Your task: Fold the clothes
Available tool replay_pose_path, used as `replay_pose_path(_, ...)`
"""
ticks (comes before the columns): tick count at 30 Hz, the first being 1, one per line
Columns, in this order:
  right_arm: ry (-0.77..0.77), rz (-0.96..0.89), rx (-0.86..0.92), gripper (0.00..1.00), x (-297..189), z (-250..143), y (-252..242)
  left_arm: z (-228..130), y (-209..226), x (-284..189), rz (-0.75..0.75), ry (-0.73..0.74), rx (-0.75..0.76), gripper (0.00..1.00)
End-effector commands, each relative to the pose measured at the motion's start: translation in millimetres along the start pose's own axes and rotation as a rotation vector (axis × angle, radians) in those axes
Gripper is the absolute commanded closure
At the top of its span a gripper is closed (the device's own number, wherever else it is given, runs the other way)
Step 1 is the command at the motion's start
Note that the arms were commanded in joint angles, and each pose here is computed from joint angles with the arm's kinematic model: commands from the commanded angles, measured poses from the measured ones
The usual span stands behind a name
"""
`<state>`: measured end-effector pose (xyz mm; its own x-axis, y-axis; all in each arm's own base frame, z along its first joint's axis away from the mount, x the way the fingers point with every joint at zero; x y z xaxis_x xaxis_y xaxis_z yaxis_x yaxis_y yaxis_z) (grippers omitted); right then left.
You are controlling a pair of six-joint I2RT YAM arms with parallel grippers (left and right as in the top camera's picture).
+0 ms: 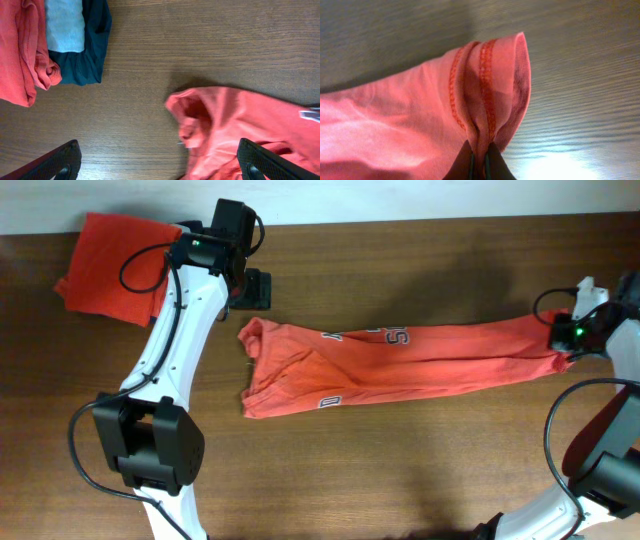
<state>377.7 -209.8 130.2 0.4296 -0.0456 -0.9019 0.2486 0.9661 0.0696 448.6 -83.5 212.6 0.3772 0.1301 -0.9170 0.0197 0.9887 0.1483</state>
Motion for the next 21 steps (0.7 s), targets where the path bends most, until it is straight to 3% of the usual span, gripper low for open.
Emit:
replay_pose_path(1,-0.057,-0.108,-0.012,0.96,-31.4,24.3,-26.6,2.0,1.0,-7.0,0.010,-0.019,0.008,0.01)
replay_pose_path(7,-0.050,-0.084,-0.044,0.96,-52.8,39.5,-8.0,2.0,1.1,-6.9,0.010,-0.019,0.008,0.01)
replay_pose_path(11,-0.021,-0.037,-0.113,0.96,-54.5,44.1,29.7,2.0,1.0,-7.0,0.010,-0.019,0.008,0.01)
replay_pose_path(21,0.196,0.170,-0.340,0.96,-47.2,3.3,157.7,2.0,1.1,-6.9,0.010,-0.019,0.008,0.01)
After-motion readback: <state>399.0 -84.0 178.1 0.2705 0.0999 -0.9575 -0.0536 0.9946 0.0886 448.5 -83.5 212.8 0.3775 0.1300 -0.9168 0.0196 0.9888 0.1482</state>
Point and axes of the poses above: each gripper's point midway between its finger pads, its own x axis out along the fingers, its own y axis along the line the jaws close on, z = x × y, the point moved 5 cm from there along -x, back along the fingers, and after that the axes turned 1 degree about x, right-handed, at the moved point
